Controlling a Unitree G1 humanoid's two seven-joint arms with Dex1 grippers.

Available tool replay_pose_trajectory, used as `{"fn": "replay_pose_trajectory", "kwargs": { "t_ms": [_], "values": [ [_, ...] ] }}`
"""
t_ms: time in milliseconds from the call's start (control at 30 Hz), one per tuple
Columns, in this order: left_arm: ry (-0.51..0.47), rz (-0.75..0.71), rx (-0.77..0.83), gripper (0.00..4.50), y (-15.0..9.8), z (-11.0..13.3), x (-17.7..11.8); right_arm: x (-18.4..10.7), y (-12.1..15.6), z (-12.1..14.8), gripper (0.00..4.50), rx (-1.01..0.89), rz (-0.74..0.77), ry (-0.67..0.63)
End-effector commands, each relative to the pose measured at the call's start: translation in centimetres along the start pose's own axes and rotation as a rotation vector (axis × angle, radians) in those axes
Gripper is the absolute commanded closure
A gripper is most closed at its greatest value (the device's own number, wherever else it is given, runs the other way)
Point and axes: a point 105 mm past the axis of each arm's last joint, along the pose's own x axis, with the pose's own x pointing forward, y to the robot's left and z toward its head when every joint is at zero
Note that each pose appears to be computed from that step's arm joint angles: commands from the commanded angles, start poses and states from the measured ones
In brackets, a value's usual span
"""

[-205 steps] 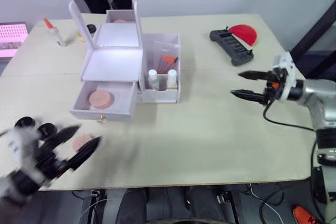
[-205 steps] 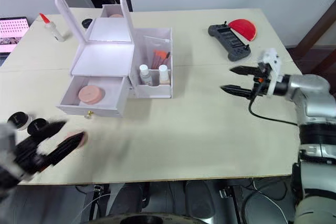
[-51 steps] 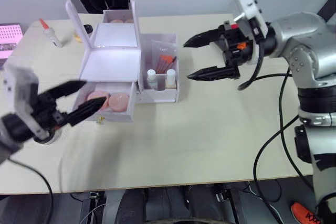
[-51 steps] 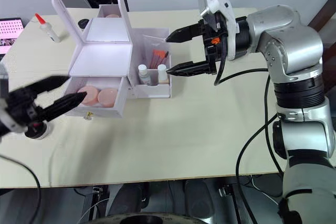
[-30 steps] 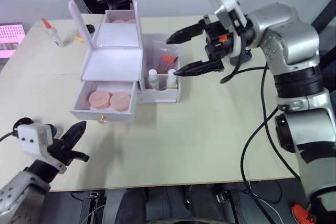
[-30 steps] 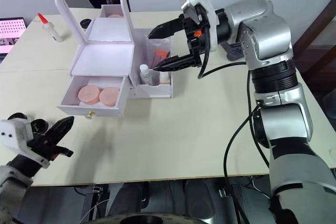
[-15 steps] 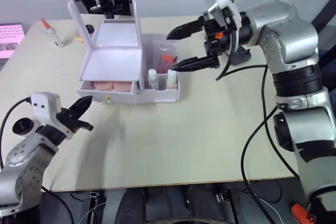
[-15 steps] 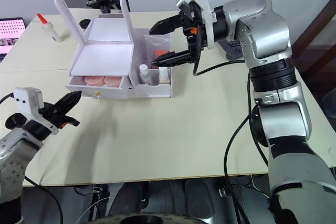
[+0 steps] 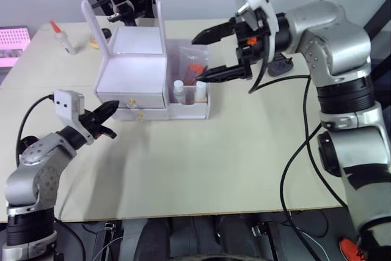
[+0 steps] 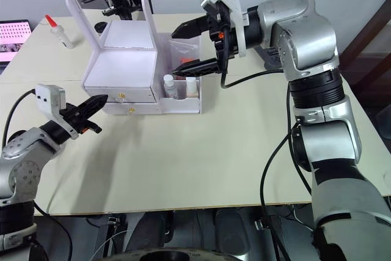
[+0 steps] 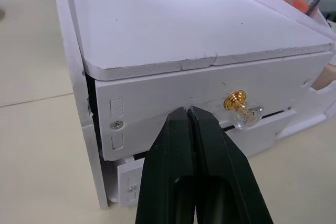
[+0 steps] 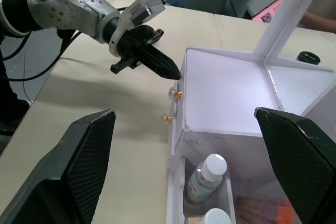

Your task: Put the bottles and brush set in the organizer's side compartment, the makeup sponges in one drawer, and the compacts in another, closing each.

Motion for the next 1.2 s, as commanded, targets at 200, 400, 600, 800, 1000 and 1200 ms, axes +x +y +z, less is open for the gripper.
{"fn": "replay_pose_trajectory", "kwargs": {
  "t_ms": [200,400,600,800,1000,1200],
  "values": [
    [-0.039,-0.014,0.059,4.44,0.1,1.3,0.2,-1.1,-0.4,0.9,0.00,-0.037,-0.039,-0.020],
    [-0.050,-0.131,0.081,4.44,-2.4,2.0,-2.1,-1.8,-1.0,-0.4,0.00,-0.005,-0.081,-0.006],
    [-0.004,-0.054,0.082,3.60,-1.8,2.1,-6.5,-6.1,-0.4,-4.2,0.00,0.103,-0.190,-0.008],
    [-0.060,0.273,0.101,0.68,4.0,3.3,-14.5,-11.3,-0.8,-9.8,0.00,0.184,-0.472,-0.097],
    [-0.026,0.673,0.202,0.05,9.9,3.3,-23.8,-17.4,-0.6,-17.0,0.00,0.271,-0.866,-0.066],
    [0.000,0.859,0.204,0.05,11.5,1.5,-29.3,-20.2,0.7,-20.3,0.00,0.251,-1.030,0.022]
  ]
}}
